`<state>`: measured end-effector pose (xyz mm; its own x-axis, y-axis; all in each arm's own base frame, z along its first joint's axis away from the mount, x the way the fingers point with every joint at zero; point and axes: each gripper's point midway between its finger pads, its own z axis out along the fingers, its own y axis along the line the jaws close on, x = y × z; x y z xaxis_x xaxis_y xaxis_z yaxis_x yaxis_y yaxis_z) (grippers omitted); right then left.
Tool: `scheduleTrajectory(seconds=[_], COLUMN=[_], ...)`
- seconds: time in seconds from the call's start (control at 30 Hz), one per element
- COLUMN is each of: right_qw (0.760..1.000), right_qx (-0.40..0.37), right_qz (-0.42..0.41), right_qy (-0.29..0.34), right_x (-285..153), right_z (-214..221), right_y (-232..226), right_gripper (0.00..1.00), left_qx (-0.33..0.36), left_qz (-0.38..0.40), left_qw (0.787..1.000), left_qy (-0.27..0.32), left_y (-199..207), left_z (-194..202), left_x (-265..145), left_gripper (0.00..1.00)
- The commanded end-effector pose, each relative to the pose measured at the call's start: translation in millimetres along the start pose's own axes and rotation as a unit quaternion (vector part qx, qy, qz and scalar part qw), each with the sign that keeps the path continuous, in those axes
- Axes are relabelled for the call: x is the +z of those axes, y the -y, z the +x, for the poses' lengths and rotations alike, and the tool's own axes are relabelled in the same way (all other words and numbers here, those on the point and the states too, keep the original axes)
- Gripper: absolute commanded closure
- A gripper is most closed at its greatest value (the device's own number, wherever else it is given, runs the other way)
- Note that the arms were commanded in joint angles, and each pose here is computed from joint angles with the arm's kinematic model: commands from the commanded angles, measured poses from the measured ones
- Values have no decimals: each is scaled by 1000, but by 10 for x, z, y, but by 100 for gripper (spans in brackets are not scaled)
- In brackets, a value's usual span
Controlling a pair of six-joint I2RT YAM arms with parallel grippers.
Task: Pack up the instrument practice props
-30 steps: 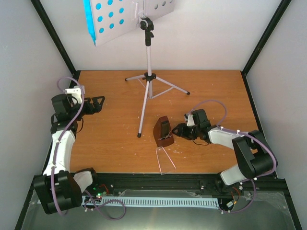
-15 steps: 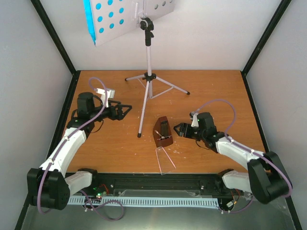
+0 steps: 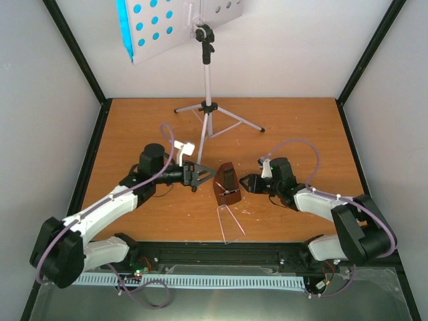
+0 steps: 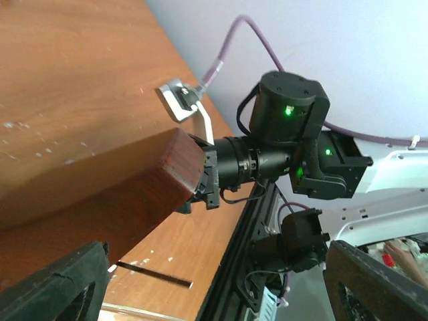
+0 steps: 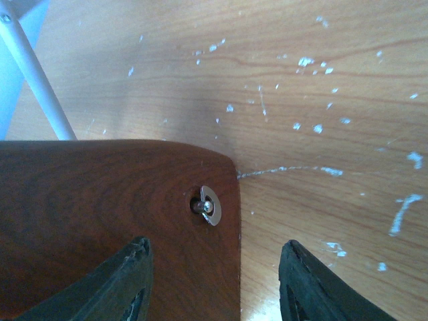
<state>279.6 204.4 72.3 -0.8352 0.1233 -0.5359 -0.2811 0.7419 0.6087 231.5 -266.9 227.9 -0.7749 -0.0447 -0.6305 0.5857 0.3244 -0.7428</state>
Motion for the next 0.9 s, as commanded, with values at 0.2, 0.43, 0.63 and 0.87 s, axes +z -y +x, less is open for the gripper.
scheduleTrajectory(seconds=[0.2,0.43,0.63,0.87], right_qw=[996,996,998,995], right_qx=[-61,-61,-50,-81], right_qz=[-56,-62,-42,-35], right_qy=[-20,-14,12,46], right_x=[258,384,304,77], right_z=[120,228,224,176], right_y=[-390,-543,-451,-456], right_gripper=[51,51,44,32], left_qx=[18,46,71,119], left_qz=[-7,-77,-120,-145], left_qw=[1000,996,990,982], left_qy=[-10,-12,-18,-30], left_y=[50,-133,-234,-255], left_z=[-170,-250,-218,-296], left_x=[304,344,367,375], left_gripper=[15,17,16,12])
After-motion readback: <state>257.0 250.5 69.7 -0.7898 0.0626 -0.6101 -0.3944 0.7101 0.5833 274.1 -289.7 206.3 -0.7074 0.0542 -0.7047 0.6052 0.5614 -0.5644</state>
